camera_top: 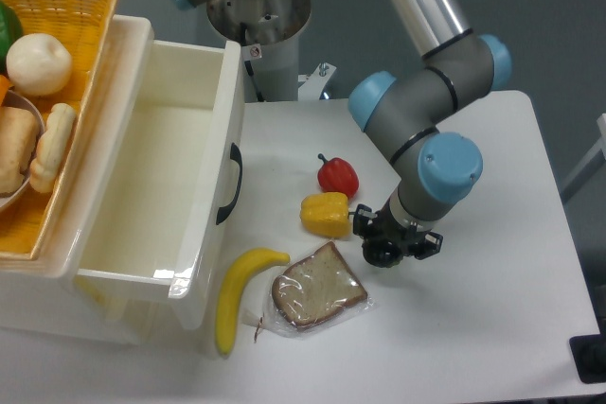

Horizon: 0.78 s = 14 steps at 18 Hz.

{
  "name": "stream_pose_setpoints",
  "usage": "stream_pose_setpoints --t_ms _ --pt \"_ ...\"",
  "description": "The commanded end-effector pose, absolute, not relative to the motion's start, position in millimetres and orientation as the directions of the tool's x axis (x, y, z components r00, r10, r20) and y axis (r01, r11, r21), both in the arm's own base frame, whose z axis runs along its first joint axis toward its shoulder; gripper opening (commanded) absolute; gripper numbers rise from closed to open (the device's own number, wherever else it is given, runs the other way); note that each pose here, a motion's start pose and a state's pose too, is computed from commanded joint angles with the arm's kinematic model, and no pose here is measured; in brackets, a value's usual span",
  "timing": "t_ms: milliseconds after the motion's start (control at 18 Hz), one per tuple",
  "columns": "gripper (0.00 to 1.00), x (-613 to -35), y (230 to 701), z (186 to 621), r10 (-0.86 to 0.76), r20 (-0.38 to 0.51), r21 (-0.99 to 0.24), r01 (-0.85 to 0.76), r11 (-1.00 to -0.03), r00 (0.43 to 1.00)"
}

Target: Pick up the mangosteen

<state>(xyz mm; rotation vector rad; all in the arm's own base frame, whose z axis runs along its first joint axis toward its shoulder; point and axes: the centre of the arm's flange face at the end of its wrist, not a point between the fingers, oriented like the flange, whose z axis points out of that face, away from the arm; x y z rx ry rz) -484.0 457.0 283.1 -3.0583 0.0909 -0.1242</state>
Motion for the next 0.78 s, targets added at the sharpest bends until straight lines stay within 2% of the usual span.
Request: stream_pose_setpoints --t_ms 389,778 --pt "0.22 -455 467 324 -0.176 0.018 -0.109 -0.173 -0.979 0.984" --pt "0.21 -442 470 337 -0.193 0.011 -0.110 -0.190 -0.976 0.981"
